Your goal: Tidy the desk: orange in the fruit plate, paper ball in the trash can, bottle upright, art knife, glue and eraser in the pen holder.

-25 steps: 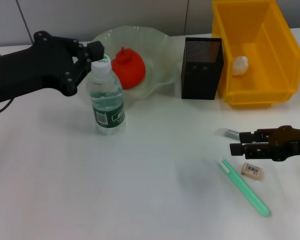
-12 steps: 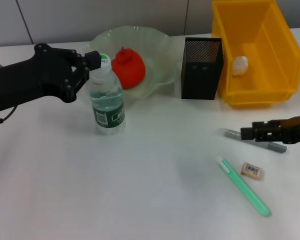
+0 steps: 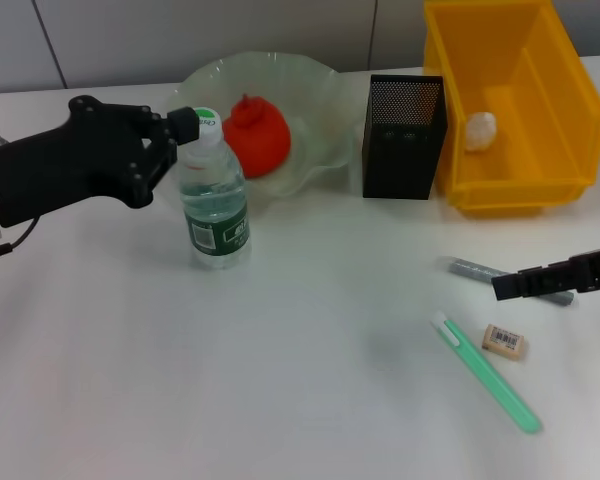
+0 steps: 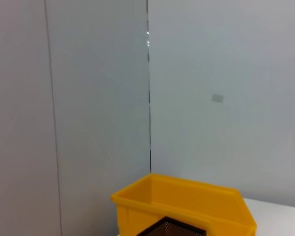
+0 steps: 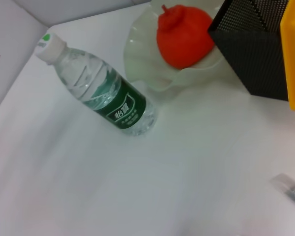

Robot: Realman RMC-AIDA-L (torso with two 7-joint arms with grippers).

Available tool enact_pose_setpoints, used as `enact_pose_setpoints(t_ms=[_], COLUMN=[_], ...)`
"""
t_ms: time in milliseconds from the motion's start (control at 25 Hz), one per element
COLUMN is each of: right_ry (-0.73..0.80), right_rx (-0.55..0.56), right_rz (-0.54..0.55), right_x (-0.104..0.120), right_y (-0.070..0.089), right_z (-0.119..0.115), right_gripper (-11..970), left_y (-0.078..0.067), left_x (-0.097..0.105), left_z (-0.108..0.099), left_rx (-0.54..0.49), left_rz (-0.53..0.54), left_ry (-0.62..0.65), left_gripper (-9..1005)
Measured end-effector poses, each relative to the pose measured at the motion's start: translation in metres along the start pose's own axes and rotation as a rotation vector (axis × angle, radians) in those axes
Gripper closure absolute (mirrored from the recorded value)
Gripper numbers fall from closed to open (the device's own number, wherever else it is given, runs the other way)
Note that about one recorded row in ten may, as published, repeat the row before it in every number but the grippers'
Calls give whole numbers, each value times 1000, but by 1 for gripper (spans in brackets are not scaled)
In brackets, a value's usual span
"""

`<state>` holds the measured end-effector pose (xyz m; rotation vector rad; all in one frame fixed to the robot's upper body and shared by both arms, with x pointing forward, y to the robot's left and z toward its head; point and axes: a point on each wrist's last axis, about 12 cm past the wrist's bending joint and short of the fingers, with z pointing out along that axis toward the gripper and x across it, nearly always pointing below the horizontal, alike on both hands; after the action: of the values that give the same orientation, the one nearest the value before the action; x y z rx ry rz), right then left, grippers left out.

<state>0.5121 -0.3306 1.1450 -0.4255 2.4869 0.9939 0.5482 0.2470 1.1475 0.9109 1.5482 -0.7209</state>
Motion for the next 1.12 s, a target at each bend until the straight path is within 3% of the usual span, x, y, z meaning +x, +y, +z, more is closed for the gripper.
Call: enact_pose_setpoints(t_ms=[720,1120], right_ry=[11,138], right_rx=[22,91], right_rz=[26,30], right_x=[-1,-17], right_y=[-4,-5], right_z=[-12,-23], right_gripper=[306,305], left_y=[-1,-3], left_x=[4,5], left_z=[-3,0], left_rx=[6,16], left_rz=[-30,-38], left_ry=[-21,-24], left_gripper=[997,997])
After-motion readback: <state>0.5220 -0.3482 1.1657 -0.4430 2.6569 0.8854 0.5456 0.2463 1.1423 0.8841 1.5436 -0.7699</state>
